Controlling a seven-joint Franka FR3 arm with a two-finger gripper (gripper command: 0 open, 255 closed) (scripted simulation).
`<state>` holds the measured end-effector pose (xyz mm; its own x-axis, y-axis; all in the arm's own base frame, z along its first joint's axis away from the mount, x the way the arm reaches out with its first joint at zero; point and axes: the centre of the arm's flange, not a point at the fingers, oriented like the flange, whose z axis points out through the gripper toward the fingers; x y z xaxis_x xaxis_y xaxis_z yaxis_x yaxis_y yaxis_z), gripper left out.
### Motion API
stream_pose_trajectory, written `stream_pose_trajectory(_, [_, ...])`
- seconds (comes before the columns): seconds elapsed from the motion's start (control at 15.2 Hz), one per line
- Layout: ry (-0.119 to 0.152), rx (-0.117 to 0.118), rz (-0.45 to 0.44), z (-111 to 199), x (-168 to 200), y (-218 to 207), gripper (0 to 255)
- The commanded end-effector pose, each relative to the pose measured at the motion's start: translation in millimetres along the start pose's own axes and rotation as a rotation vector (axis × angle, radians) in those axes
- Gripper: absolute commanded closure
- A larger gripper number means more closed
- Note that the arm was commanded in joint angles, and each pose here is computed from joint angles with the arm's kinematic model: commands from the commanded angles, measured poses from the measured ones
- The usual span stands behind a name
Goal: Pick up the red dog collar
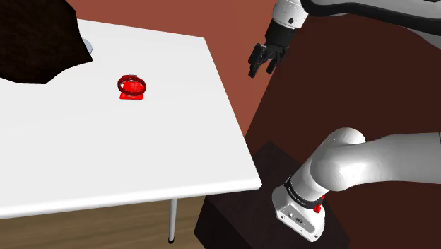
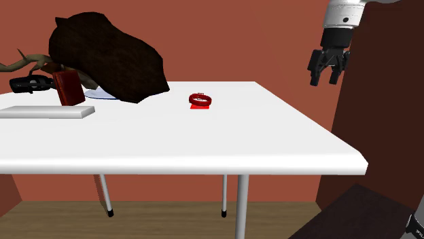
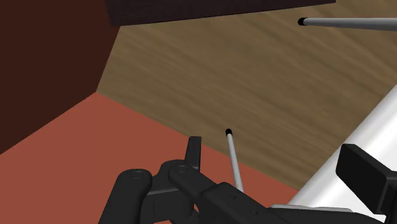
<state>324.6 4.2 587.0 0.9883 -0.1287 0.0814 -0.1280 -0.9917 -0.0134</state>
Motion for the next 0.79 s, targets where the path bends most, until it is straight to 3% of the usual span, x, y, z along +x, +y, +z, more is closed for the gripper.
stream_pose_trajectory(0.0, [0.000,0.000,0.000,0,0,0,0])
stream_pose_trajectory(0.73, [-0.063,0.007,-0.113,5,72,-131,0])
